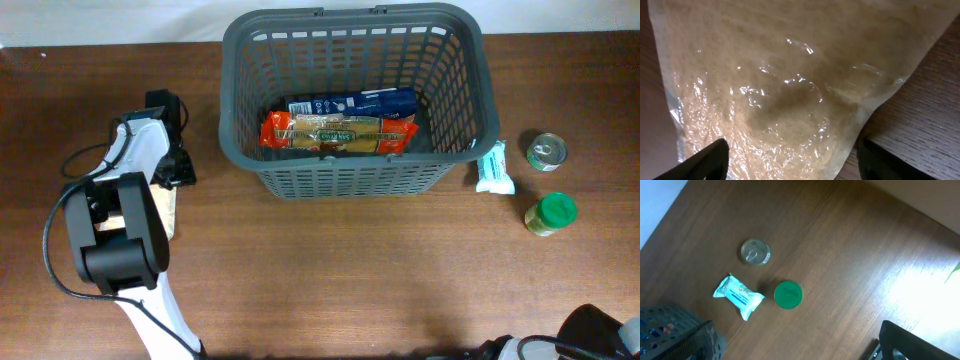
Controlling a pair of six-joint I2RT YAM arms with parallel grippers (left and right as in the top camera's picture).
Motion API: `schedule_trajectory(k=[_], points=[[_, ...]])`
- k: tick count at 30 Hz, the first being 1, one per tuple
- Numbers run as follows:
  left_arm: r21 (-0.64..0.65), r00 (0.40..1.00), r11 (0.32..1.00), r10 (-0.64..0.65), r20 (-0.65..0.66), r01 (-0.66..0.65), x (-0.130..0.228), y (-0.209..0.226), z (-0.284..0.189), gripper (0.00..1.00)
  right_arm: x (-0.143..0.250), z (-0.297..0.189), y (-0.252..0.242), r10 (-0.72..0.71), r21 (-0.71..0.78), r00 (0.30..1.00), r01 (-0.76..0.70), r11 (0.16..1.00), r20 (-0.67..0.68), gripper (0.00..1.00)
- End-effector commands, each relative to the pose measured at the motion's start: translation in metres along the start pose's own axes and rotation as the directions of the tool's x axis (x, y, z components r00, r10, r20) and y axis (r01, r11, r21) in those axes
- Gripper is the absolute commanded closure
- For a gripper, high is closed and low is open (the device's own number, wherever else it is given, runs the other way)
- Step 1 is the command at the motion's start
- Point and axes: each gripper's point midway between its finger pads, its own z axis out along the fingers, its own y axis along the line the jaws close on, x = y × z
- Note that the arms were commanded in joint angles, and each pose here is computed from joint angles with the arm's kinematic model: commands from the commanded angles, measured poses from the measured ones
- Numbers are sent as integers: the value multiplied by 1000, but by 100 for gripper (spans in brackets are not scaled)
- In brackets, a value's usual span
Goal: Pack container
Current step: 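Lower the left gripper onto the bag of white powder and grasp it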
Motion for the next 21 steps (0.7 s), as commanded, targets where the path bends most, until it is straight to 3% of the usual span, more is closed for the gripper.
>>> schedule_trajectory(k=[1, 5, 8, 12, 21], points=[[71, 993, 997, 25, -115, -17, 26, -9, 36, 22, 0, -2, -3, 14, 7, 1000, -14, 1000, 7, 1], [141, 991, 990, 37, -125, -19, 27, -14, 37, 7, 0, -2, -3, 14, 8, 1000, -14, 1000, 6, 1], [141, 991, 990, 29, -127, -11, 27, -11, 38, 2, 0, -2, -4, 14, 8, 1000, -14, 1000, 6, 1], [235, 991, 970, 81, -104, -55, 23, -22, 38, 3, 0, -2, -5, 14, 18, 1000, -14, 1000, 9, 1], [243, 994, 968, 78, -72, -58, 16, -20, 41, 11, 0, -3, -6, 14, 23, 1000, -14, 1000, 9, 1]])
